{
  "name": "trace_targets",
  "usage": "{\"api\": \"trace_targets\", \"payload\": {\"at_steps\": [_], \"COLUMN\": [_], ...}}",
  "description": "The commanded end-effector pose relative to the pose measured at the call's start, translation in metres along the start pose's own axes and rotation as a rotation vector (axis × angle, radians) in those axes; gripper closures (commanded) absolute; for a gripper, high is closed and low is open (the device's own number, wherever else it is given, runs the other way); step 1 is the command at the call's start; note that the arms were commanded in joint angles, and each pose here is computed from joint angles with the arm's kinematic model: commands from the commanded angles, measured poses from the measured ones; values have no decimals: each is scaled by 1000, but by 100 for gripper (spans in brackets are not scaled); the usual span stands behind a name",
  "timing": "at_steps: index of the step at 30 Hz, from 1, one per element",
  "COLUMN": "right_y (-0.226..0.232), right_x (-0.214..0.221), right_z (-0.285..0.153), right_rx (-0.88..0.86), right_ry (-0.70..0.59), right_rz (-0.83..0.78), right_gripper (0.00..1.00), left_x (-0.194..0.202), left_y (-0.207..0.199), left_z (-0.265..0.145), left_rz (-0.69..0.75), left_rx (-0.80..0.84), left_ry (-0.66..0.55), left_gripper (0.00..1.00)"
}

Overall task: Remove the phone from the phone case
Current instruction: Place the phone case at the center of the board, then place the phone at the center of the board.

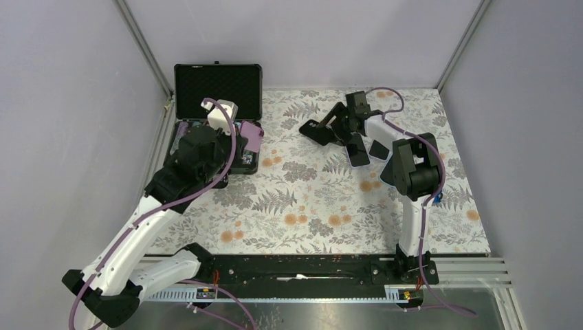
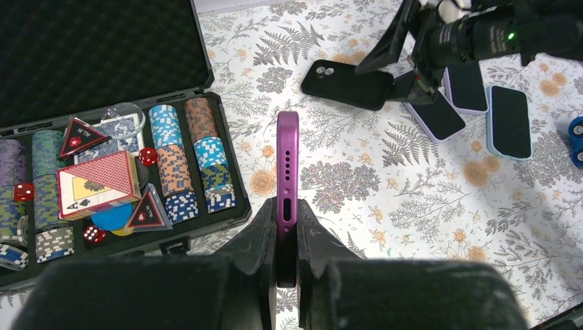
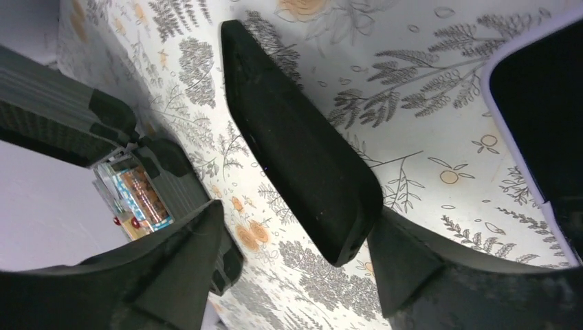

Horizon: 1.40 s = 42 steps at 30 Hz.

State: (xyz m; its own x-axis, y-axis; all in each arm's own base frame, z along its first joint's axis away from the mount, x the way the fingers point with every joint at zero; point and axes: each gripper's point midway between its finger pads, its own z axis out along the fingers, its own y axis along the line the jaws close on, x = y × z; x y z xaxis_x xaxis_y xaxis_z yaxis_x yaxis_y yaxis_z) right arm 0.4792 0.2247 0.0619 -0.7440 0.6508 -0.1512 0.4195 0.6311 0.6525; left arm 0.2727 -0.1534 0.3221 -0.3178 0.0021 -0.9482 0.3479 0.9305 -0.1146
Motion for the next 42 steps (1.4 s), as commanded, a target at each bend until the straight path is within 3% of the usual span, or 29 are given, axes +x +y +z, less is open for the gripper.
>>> {"api": "trace_targets", "payload": {"at_steps": [1, 5, 12, 17, 22, 31, 42], "right_y": [32, 23, -18, -39, -53, -73, -92], "right_x": [-19, -14, -4, 19, 42, 69, 81], "right_z": [-44, -67, -115, -145, -162, -197, -227], "right_rx": [-10, 36, 122, 129, 105, 101, 103], "right_ry": [-43, -27, -90, -76, -35, -22, -71], "right_rz": [-104, -163, -223, -203, -169, -172, -166], "right_gripper": [13, 9, 11, 14, 18, 20, 19], "left_x": [-34, -37, -33, -24, -18, -5, 53], "left_y": [-3, -3, -17, -13, -41, -59, -59], "left_z": [2, 9, 35, 74, 113, 174, 238], "left_rz": [-4, 2, 60, 242, 393, 747, 905], "left_rx": [7, 2, 57, 35, 163, 185, 152], "left_ry": [-115, -131, -86, -68, -33, -29, 122], "left_gripper": [100, 100, 100, 100, 100, 100, 100]}}
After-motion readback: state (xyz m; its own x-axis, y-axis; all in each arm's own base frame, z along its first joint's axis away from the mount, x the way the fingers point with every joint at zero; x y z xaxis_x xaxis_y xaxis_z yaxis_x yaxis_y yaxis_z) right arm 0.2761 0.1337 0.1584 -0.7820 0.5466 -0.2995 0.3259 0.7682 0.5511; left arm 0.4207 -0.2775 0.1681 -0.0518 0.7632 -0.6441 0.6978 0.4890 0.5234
